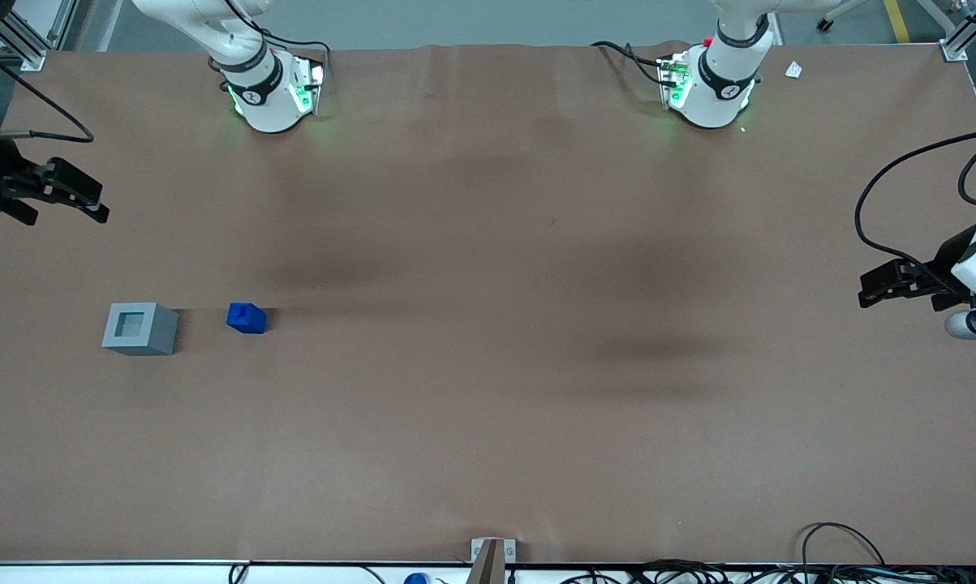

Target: Insert blue part into gray base with right arm

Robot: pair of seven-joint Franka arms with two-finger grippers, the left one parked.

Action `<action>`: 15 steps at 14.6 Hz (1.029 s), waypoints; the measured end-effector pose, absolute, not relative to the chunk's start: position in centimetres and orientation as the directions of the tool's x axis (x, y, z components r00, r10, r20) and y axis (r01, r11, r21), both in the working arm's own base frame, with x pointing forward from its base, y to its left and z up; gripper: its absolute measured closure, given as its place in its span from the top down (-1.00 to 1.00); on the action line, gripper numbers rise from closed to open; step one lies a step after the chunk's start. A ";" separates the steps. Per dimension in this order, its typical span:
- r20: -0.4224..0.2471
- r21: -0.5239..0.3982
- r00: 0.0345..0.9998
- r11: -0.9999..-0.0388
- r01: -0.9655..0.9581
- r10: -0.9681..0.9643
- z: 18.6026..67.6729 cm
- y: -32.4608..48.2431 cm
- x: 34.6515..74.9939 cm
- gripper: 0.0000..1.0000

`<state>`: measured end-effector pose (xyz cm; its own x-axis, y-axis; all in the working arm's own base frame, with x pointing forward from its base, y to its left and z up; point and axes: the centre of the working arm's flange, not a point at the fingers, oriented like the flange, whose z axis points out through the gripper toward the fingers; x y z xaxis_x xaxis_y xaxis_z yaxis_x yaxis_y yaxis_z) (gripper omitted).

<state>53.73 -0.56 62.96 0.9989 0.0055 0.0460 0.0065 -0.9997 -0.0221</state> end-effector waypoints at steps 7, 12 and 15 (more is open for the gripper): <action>0.041 -0.022 0.999 -1.000 -0.003 -0.004 62.7 -0.6 53.9 1.00; -0.016 -0.019 1.000 -1.000 -0.005 -0.005 58.3 -0.5 56.2 1.00; -0.051 -0.017 0.999 -1.000 0.000 0.001 53.8 0.0 58.2 1.00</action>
<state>58.16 0.00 53.79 0.9987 0.0012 -0.0512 0.0003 -0.9999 -0.0166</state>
